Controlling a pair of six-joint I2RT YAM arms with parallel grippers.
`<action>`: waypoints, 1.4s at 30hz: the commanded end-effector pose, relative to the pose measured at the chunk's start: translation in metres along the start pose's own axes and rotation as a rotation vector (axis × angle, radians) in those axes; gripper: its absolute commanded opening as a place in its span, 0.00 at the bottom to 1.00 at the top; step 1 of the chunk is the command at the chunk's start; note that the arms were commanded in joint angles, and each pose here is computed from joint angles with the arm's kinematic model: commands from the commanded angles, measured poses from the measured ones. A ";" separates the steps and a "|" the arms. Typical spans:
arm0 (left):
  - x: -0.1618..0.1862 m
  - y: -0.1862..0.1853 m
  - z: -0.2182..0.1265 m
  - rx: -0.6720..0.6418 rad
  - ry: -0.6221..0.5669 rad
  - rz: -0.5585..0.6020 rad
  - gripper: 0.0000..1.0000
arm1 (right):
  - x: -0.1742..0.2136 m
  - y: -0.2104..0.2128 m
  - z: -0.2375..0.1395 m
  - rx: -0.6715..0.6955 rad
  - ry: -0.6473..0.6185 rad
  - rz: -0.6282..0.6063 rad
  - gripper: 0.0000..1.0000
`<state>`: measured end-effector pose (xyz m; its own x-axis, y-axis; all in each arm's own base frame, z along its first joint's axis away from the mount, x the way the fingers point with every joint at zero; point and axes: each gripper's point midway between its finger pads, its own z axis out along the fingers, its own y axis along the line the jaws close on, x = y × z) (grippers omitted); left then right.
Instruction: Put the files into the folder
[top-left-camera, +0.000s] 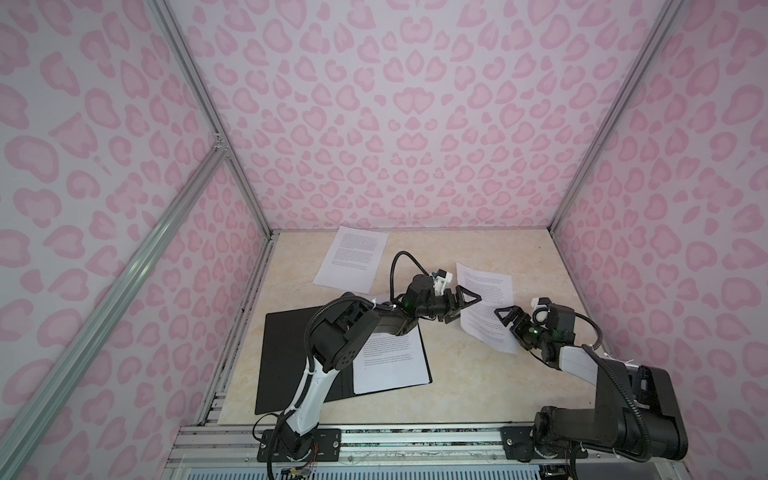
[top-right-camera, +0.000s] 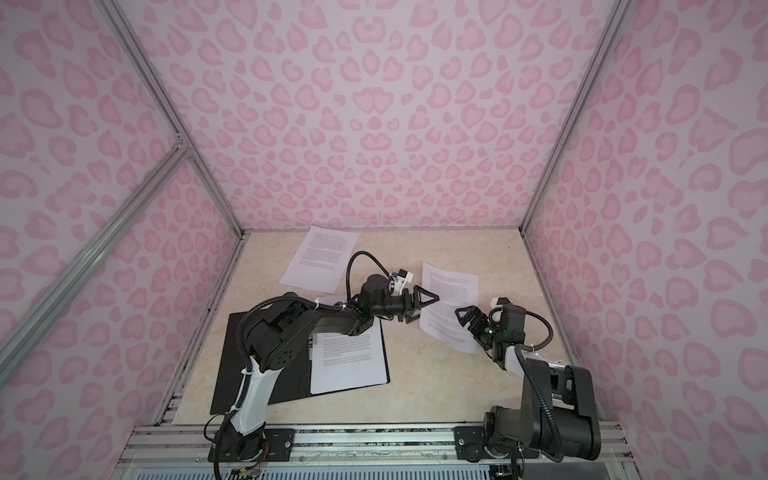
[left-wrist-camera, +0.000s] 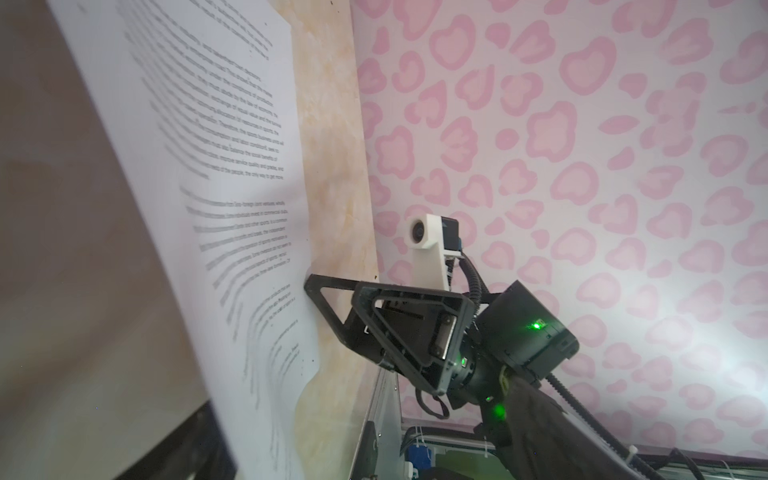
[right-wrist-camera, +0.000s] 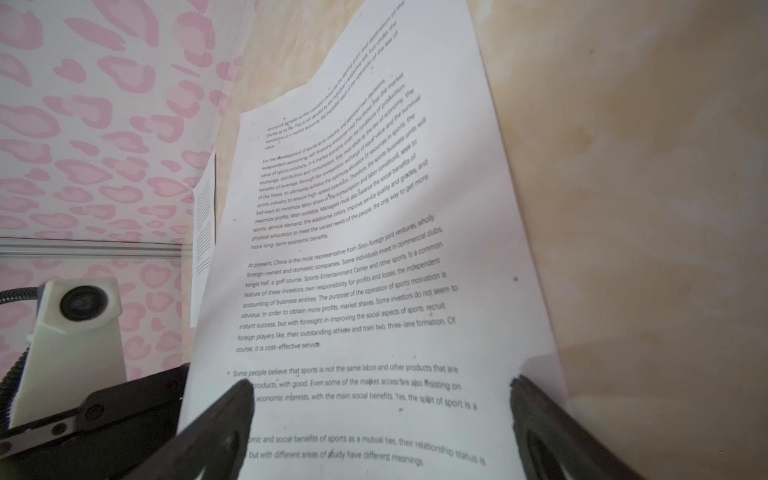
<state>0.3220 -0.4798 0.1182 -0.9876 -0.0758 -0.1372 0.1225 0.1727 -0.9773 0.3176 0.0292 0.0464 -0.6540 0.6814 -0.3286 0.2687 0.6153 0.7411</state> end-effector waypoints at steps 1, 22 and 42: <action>0.003 -0.010 -0.002 0.068 -0.017 -0.011 0.97 | 0.019 -0.020 0.000 0.077 0.057 0.067 0.97; -0.002 0.041 -0.010 -0.138 -0.043 -0.027 0.38 | 0.015 -0.012 -0.005 0.056 0.034 0.049 0.97; 0.017 -0.102 -0.159 -0.460 -0.240 0.461 0.04 | -0.009 0.053 -0.058 -0.063 -0.167 -0.116 0.97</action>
<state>0.2763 -0.3838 0.2714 -0.7943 -0.1095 -0.5975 0.4882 0.4703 -0.7352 0.3005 0.0270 0.1197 -0.5330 0.7032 -0.4706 0.1533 0.6272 0.7636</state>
